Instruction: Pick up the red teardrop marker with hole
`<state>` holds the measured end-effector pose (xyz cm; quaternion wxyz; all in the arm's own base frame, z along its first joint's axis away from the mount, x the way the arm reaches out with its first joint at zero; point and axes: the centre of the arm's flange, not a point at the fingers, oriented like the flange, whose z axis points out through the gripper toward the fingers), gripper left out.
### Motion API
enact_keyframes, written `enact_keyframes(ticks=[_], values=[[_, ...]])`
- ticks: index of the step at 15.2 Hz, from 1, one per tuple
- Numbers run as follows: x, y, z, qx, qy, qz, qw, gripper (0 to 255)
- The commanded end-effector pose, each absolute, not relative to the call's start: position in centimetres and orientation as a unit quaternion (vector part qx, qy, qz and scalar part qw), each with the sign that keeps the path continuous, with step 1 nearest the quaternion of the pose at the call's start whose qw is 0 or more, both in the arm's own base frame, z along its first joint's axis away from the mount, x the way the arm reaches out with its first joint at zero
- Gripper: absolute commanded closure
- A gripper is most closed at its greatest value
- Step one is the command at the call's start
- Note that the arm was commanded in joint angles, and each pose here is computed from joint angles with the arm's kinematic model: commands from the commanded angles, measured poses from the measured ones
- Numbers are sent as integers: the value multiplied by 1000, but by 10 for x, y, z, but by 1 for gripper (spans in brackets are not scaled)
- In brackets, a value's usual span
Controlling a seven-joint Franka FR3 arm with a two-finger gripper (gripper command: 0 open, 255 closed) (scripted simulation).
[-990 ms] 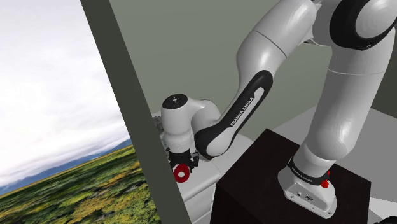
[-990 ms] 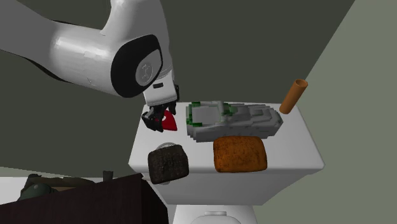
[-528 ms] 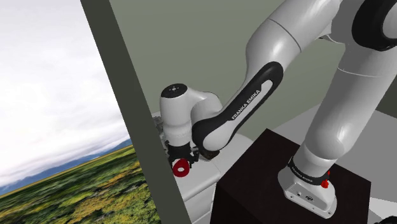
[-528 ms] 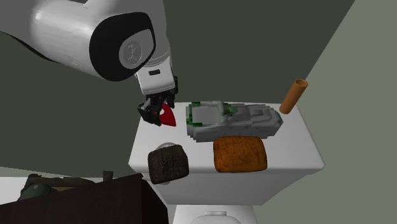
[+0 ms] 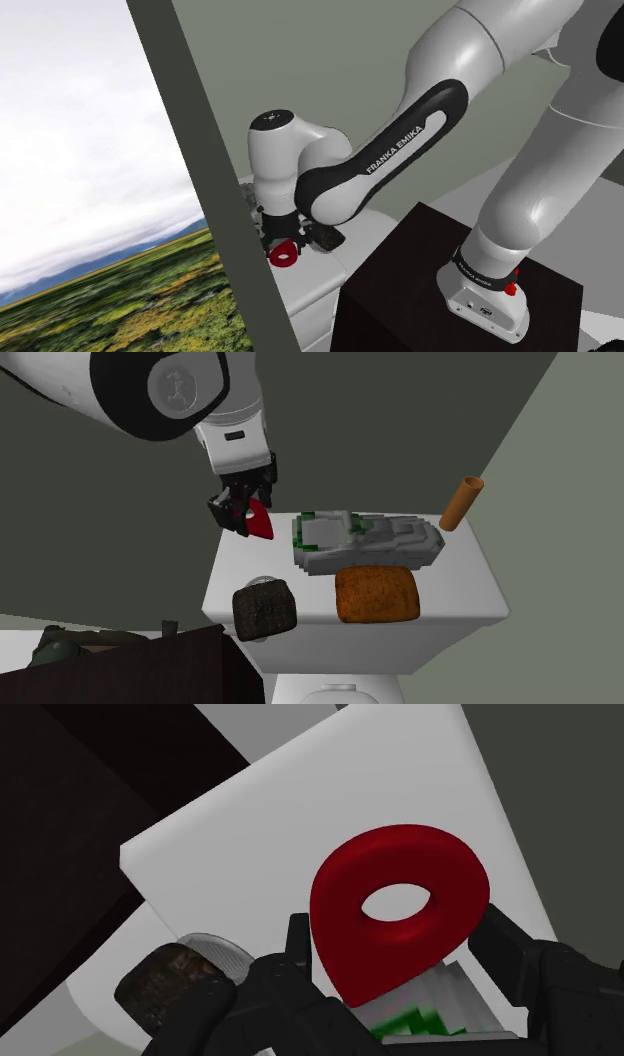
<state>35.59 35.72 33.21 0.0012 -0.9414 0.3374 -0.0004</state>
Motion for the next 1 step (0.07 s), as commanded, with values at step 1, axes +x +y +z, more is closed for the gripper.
enact_keyframes(ticks=[1], values=[[357,357,336,-941,337,0,1,255]])
